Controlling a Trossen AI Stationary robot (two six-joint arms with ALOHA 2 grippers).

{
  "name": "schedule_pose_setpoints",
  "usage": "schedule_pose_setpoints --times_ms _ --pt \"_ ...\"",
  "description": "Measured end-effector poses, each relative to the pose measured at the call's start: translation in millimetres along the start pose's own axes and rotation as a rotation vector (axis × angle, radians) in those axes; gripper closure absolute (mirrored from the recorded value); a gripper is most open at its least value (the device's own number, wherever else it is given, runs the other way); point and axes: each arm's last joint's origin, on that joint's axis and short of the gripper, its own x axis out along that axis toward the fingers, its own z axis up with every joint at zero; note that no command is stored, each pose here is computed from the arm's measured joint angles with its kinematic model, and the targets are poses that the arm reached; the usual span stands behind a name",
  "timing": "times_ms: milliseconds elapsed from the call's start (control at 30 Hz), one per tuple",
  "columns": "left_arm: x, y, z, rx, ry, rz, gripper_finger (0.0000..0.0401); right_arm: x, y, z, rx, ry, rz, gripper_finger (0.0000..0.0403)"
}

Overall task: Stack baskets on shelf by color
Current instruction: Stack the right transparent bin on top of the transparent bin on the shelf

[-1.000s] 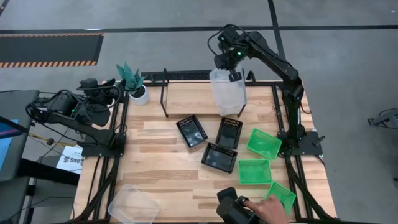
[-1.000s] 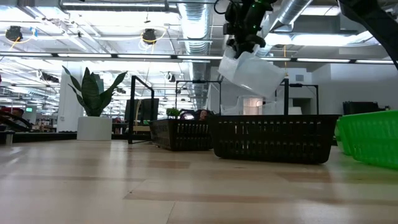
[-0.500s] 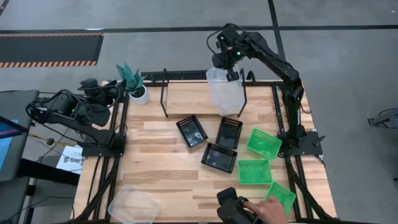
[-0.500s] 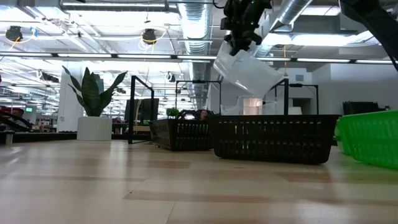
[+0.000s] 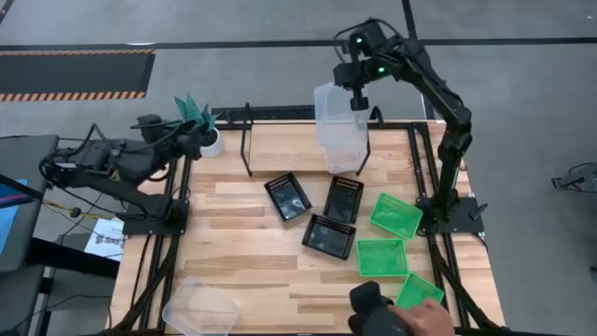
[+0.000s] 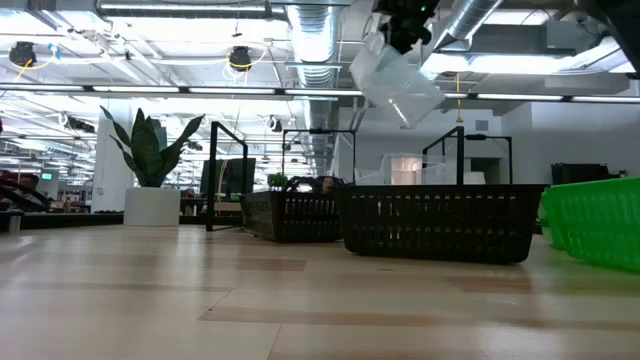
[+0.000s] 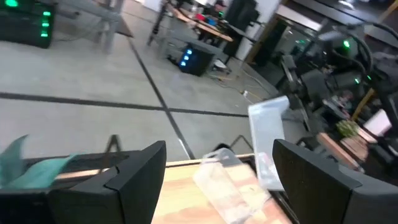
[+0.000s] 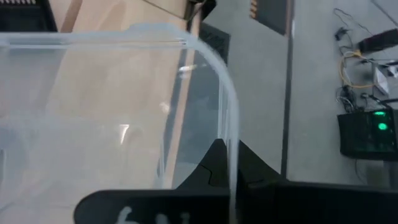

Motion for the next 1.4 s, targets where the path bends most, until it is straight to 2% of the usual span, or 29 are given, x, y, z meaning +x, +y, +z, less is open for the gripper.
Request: schedule_pose_setpoints --times_ms 167,267,367,500,667,767,1033,1400 --pt "21 -16 -3 0.047 0.038 -0.034 0.0118 -16 -1 -6 0.062 -0.008 -0.007 0.0400" --pt "38 -21 -10 0.093 0.076 -0.017 0.0118 -15 3 -9 0.091 0.018 0.042 0.0400" --pt "53 -23 -15 0.123 0.095 0.024 0.0118 -4 9 -9 0.087 0.044 0.116 0.0401" --pt "65 -23 -18 0.132 0.115 0.050 0.0118 27 14 -4 0.044 0.065 0.178 0.0401" --pt "67 -21 -17 0.132 0.117 0.062 0.0118 67 13 -2 -0.038 0.117 0.182 0.0401" --pt "66 -20 -16 0.130 0.115 0.062 0.0118 86 15 -4 -0.106 0.216 0.168 0.0401" --pt "65 -19 -16 0.132 0.117 0.063 0.0118 111 9 -22 -0.126 0.286 0.199 0.0401" --pt "66 -17 -15 0.139 0.105 0.088 0.0118 139 14 -35 -0.197 0.328 0.314 0.0401"
